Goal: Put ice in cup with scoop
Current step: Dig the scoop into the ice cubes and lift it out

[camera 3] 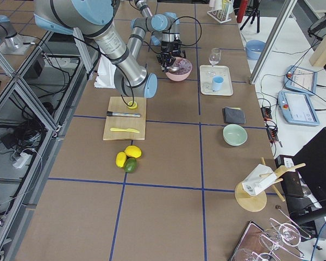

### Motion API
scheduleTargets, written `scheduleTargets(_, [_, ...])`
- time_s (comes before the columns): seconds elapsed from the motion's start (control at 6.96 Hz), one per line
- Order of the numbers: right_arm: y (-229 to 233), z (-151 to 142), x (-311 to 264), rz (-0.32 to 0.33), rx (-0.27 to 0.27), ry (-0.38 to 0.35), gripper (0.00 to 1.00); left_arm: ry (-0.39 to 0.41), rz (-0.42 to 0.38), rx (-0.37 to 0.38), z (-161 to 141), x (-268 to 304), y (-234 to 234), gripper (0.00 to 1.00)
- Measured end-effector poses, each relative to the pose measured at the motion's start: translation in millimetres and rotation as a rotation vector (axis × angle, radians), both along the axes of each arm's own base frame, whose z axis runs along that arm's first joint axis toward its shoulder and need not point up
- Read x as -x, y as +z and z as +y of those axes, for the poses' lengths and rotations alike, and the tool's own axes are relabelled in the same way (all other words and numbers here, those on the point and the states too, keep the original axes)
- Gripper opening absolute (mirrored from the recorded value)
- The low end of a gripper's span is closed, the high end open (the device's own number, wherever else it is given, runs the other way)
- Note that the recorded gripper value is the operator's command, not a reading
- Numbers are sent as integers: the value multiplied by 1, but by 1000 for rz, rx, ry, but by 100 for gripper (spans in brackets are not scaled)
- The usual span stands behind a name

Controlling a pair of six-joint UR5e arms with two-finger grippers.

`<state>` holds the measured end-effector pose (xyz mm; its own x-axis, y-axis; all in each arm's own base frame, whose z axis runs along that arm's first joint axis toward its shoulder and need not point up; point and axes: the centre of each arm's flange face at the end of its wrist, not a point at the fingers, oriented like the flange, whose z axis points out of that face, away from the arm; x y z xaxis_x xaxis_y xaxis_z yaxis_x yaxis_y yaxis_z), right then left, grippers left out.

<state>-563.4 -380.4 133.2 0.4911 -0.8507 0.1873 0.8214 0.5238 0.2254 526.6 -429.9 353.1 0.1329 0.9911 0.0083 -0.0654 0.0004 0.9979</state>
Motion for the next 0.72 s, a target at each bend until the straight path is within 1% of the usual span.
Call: scheduleTargets(0.72, [30, 2, 14, -108, -33, 61, 0, 0, -2, 1, 0, 0, 1, 100])
